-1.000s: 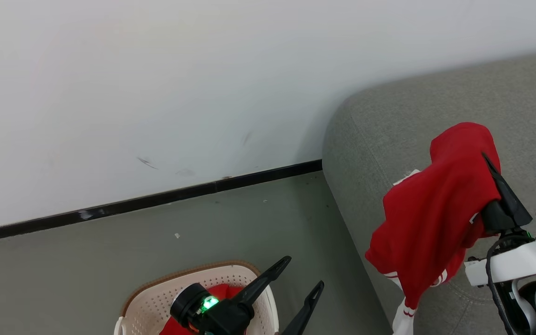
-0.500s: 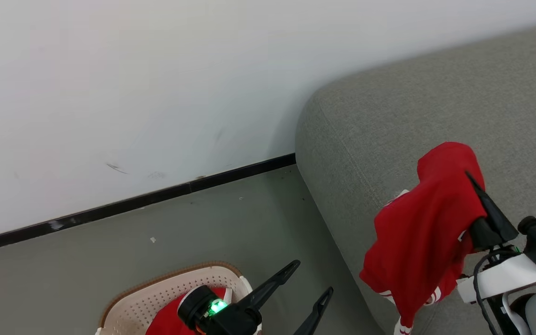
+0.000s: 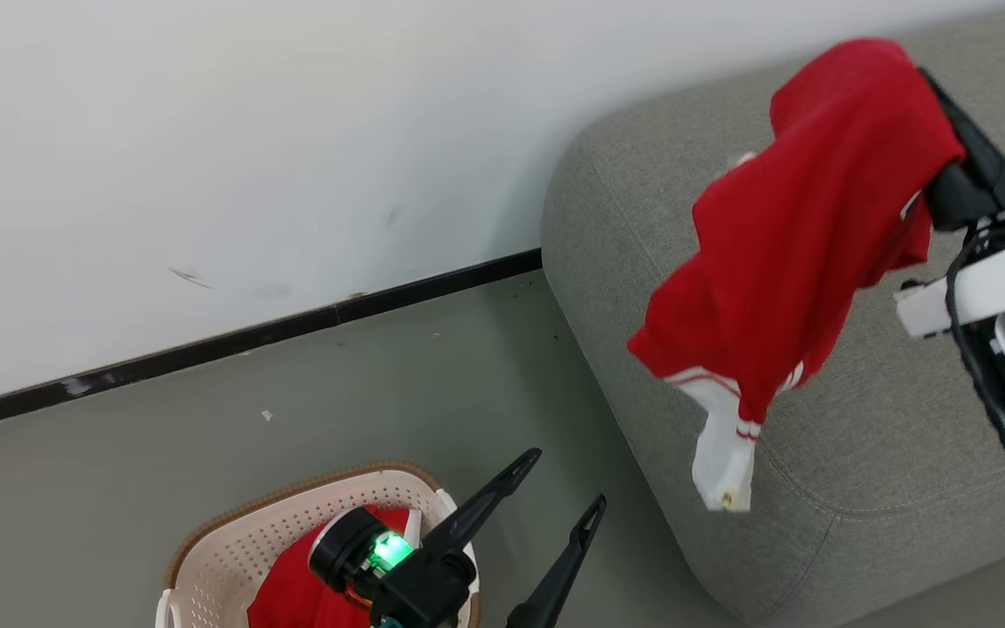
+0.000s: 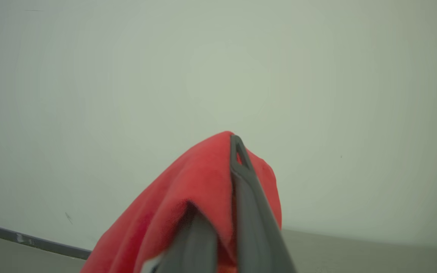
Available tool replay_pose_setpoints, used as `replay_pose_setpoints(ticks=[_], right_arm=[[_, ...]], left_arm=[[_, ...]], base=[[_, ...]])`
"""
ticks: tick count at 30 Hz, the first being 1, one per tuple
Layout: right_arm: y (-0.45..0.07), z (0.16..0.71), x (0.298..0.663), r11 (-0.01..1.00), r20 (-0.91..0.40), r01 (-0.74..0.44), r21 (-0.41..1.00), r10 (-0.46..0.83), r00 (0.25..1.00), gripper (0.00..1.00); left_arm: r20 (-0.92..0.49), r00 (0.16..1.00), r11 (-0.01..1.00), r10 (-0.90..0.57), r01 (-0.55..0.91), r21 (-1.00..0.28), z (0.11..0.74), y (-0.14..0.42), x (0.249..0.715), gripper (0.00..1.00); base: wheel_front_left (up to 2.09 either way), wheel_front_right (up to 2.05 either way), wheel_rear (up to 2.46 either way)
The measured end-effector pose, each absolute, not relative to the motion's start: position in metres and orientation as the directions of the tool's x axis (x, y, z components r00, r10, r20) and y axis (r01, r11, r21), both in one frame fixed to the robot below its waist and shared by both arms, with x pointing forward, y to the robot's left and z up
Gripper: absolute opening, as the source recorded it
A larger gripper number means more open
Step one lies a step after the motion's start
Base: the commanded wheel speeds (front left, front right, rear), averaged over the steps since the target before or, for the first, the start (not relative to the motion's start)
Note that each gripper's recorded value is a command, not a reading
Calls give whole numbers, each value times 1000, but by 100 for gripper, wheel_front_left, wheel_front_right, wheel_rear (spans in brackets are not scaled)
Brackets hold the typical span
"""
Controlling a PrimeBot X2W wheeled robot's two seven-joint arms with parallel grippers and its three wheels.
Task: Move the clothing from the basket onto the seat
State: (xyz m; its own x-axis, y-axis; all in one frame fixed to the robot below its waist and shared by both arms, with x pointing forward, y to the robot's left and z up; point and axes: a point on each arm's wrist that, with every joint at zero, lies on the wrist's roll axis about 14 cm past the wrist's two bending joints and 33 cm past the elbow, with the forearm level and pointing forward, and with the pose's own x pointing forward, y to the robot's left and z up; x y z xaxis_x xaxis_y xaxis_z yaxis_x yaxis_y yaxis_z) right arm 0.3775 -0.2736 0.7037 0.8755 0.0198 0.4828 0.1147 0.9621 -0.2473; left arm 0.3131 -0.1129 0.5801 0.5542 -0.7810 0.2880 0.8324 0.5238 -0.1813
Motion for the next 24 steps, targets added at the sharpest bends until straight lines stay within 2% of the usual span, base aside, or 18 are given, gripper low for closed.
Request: replay_pose_setpoints(ticks=[3, 11, 24], right_arm=[[-287, 728, 391, 958, 505, 141, -250, 5, 863, 0], [-351, 766, 415, 943, 513, 269, -195, -136, 847, 0], [-410, 741, 454, 889, 384, 367, -275, -249, 889, 0]], left_arm=[[296, 575, 548, -763, 818, -176, 582, -108, 324, 100], [293, 600, 574, -744, 799, -180, 578, -100, 340, 100], [305, 626, 603, -717, 778, -178, 578, -91, 364, 100]], base=[[0, 0, 0], [0, 0, 0], [0, 0, 0]])
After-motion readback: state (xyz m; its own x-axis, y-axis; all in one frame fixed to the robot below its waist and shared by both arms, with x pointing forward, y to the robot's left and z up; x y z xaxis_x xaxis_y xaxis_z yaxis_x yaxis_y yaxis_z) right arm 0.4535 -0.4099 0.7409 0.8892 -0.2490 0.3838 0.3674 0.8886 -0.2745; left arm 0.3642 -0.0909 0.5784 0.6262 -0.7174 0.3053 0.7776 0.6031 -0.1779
